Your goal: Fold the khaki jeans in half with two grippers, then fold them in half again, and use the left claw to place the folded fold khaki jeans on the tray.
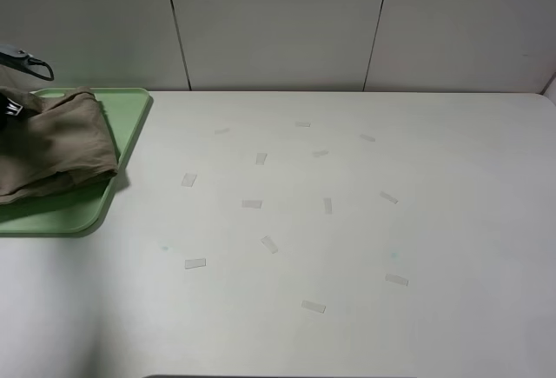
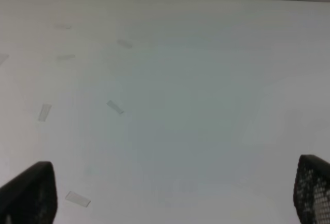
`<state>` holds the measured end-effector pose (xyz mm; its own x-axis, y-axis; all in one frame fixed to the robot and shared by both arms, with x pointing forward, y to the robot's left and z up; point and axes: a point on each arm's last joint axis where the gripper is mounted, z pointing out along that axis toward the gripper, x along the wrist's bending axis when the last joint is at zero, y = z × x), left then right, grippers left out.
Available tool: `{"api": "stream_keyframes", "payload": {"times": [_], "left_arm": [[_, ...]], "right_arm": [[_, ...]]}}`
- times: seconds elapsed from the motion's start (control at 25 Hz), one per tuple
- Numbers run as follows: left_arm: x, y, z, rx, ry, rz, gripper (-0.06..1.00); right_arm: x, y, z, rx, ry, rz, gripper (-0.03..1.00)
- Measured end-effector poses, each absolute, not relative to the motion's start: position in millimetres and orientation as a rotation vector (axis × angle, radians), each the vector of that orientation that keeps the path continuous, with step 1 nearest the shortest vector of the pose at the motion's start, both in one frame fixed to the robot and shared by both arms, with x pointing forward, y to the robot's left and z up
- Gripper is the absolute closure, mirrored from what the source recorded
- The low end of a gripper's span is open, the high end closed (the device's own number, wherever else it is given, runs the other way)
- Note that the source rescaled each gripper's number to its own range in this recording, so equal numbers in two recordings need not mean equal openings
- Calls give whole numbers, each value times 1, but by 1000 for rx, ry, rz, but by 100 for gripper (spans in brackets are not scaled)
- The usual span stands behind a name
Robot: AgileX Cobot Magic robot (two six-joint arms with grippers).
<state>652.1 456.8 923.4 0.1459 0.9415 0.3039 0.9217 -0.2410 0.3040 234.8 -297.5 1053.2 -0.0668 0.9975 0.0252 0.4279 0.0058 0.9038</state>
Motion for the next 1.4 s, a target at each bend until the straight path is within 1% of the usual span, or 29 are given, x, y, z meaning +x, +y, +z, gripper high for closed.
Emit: {"api": "stream_keyframes", "payload": {"times": [0.2,0.28,0.32,0.36,0.4,0.44,0.48,0.52,0.6,0.72,0.88,1.04,1.16,1.4], "left_arm": [[656,454,924,2256,1913,692,79],[656,454,925,2252,1911,696,75],[657,454,925,2249,1908,703,68],[657,455,925,2242,1905,714,59],[658,455,924,2236,1902,720,44],[658,455,924,2228,1902,729,27],[659,455,925,2206,1902,747,16],[661,455,926,2186,1897,771,8],[664,456,928,2154,1879,823,-1],[667,457,930,2133,1862,859,-4],[666,456,929,2134,1866,853,-5],[662,455,929,2162,1898,793,-6],[658,454,941,2161,1902,795,-6],[648,451,985,2115,1892,865,-6]], "right_arm": [[235,-297,1053,1502,1580,1027,-3],[235,-297,1053,1502,1580,1027,-3],[235,-297,1053,1502,1580,1027,-3],[235,-297,1053,1502,1580,1027,-3],[235,-297,1053,1502,1580,1027,-3],[235,-297,1053,1502,1580,1027,-3],[235,-297,1053,1502,1580,1027,-3],[235,-297,1053,1502,1580,1027,-3],[235,-297,1053,1502,1580,1027,-3],[235,-297,1053,1502,1580,1027,-3],[235,-297,1053,1502,1580,1027,-3],[235,-297,1053,1502,1580,1027,-3],[235,-297,1053,1502,1580,1027,-3],[235,-297,1053,1502,1580,1027,-3]]}}
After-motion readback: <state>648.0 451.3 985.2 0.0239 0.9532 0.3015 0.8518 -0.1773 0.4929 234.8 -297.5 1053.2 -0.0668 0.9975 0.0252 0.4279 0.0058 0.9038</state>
